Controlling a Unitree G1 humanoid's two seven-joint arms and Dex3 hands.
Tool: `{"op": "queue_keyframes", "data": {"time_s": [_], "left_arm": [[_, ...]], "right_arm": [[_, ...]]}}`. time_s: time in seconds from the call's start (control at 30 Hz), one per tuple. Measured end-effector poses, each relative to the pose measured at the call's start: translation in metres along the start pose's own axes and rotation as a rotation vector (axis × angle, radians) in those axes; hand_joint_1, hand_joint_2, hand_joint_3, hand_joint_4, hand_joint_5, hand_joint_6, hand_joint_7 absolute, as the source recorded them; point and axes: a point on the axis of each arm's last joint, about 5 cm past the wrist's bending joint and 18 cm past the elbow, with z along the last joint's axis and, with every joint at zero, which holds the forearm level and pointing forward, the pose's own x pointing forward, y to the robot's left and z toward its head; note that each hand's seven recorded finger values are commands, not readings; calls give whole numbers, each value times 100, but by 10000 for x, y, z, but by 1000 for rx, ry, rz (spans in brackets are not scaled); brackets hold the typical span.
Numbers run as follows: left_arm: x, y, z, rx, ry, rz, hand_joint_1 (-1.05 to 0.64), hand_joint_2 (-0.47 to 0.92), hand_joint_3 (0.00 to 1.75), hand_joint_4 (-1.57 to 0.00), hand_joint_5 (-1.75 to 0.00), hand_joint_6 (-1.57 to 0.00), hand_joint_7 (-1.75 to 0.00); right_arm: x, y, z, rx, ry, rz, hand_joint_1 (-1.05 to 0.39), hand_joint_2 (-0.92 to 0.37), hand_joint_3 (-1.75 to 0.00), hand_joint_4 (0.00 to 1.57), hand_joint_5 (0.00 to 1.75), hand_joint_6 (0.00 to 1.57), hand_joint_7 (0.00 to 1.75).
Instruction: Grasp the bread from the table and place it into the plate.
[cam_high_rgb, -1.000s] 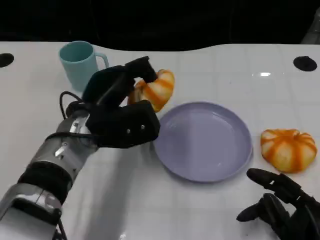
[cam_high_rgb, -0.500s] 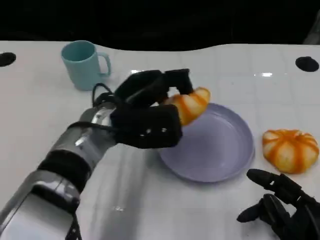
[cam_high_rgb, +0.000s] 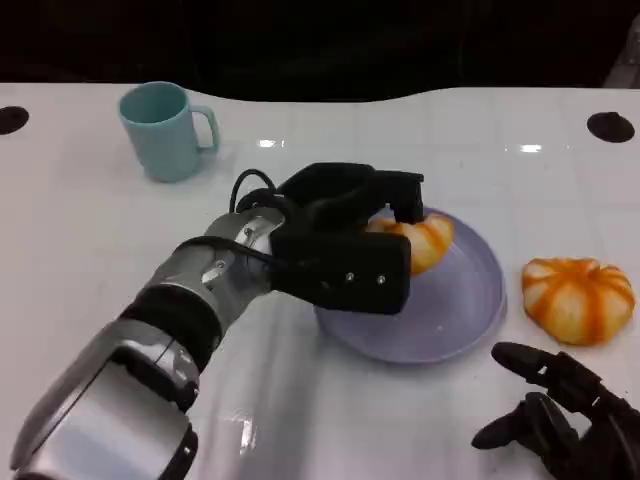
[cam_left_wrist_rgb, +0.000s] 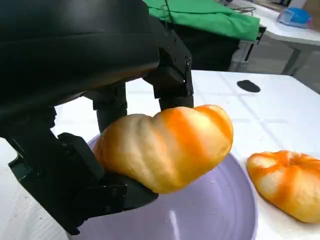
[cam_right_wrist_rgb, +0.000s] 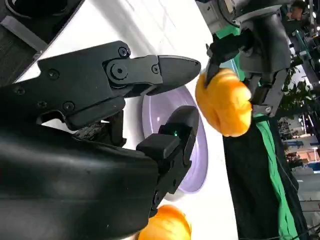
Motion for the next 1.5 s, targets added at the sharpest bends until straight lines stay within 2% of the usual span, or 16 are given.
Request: {"op": "queue_keyframes", "data": {"time_s": [0.03,0.07,0.13,0.17,0.23,0.37,0.57,0.97,1.07,1.13,1.27,1.3,1.33,1.4,1.43,1.5], "left_arm": [[7,13,6,3,-1,1,-22,75,56,-68,-144,-74,-86],[20,34,19,12,-2,-1,-30,85,30,-63,-99,-73,-45],[50,90,50,45,-1,-14,-41,90,16,-57,-59,-70,-15],[65,117,69,70,-4,-28,-51,91,16,-50,-39,-62,-6],[91,157,97,111,0,-59,-64,92,21,-40,-24,-52,-1],[99,162,99,131,23,-118,-81,92,38,-27,-13,-37,0],[88,195,84,132,37,-158,-90,92,50,-22,-10,-38,-2],[27,343,20,117,43,-182,-85,92,46,-34,-15,-50,-5],[-10,444,-1,102,34,-162,-84,92,45,-34,-15,-50,-5],[-36,492,-12,91,25,-151,-76,92,38,-37,-16,-51,-4],[-231,517,-133,-134,-63,-37,-67,92,32,-43,-20,-55,-5],[-283,501,-172,-175,-70,-21,-63,92,31,-48,-23,-57,-6],[-337,483,-214,-226,-73,-4,-58,92,32,-47,-44,-60,-7],[-492,411,-307,-401,-114,83,-57,92,34,-46,-67,-63,-7],[-579,360,-351,-493,-140,139,-56,92,34,-45,-70,-64,-7],[-710,254,-416,-623,-148,202,-56,92,37,-55,-82,-70,-11]], "right_arm": [[3,4,4,0,-1,1,-75,-92,-28,72,115,85,57],[4,6,6,-1,-2,2,-75,-92,-28,72,115,85,57],[7,14,6,-2,-2,6,-75,-92,-29,71,115,85,57],[7,16,5,-2,-2,7,-75,-92,-29,71,115,84,57],[6,19,8,-2,-3,8,-75,-92,-29,71,115,84,57],[-4,24,17,-5,-8,6,-75,-92,-29,71,115,84,57],[-5,25,17,-8,-6,-1,-75,-92,-29,71,116,84,57],[-4,23,18,-7,-7,2,-75,-92,-30,70,117,83,57],[-5,22,18,-8,-8,1,-74,-92,-30,70,116,83,57],[-3,23,20,-10,-11,2,-75,-92,-31,70,117,82,57],[0,17,23,-15,-16,2,-75,-92,-31,70,117,82,57],[-1,14,22,-16,-15,2,-75,-92,-31,70,117,83,57],[2,15,22,-16,-15,3,-75,-92,-31,70,117,83,57],[4,16,22,-17,-16,4,-75,-92,-31,69,118,82,57],[4,15,22,-18,-18,3,-75,-92,-31,69,118,82,57],[1,12,18,-19,-18,2,-75,-92,-30,69,118,83,57]]}}
